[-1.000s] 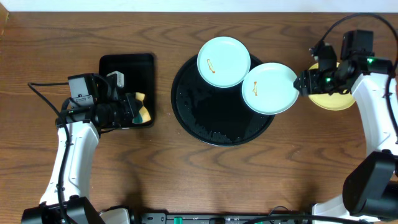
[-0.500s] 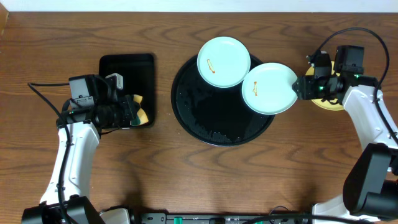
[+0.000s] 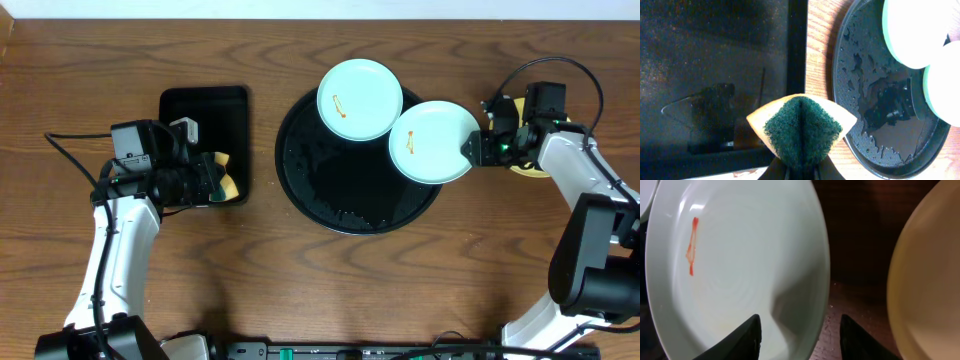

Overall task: Clean dirty plates on tray and stack at the side
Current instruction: 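Grip the pale green plate rim with the right gripper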

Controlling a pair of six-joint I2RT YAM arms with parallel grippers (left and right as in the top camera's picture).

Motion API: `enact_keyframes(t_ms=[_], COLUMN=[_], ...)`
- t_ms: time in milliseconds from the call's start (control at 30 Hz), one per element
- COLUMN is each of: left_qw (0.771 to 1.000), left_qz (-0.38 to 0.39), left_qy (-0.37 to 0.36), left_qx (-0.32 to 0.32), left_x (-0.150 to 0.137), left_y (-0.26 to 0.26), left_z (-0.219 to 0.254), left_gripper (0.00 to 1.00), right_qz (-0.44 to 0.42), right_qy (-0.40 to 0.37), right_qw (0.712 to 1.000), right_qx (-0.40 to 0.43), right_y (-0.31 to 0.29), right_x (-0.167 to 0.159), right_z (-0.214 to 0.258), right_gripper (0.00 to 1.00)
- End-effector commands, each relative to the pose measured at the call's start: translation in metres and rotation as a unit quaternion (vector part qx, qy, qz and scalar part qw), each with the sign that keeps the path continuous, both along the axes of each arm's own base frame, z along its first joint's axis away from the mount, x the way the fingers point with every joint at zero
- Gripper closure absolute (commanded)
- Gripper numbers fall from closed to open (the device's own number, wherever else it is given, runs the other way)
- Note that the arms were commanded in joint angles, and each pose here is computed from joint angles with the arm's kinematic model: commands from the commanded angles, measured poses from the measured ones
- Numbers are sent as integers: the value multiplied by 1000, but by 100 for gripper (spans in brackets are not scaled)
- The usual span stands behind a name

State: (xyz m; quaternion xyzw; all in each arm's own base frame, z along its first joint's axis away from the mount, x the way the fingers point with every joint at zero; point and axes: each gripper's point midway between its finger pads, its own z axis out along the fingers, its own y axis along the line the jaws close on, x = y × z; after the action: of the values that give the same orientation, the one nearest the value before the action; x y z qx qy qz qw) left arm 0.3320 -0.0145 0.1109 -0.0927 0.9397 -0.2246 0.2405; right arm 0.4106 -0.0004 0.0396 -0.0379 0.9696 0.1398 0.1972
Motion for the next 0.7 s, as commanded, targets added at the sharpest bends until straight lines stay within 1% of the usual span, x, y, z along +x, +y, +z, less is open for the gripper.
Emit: enact_keyframes(t_ms=[0,133,367,433,467,667], left_qw=[1000,1000,1000,1000,1000,1000], left_qz=[-2,-2,-2,-2,-2,-1], left_qy=[2,2,2,2,2,1], left_qx=[7,7,7,7,8,9], left_x=[-3,-3,-3,-3,-3,-2], left_y=[3,3,3,3,3,3], left_z=[-4,-4,-4,-4,-4,-4], left_gripper=[92,92,92,92,92,92], right_qz=[-3,-6,-6,-6,-6,-12], right_qy=[-7,-27,-29,-31,-35,-25], right_qw=[1000,1000,1000,999,999,999], right_qx=[-4,-5,-5,-6,-6,-22], right_y=[-3,-4,-4,-5,-5,-10], right_x=[4,13,16,17,19,15], right_z=[0,4,0,0,1,-3], right_gripper=[53,59,63,67,72,75])
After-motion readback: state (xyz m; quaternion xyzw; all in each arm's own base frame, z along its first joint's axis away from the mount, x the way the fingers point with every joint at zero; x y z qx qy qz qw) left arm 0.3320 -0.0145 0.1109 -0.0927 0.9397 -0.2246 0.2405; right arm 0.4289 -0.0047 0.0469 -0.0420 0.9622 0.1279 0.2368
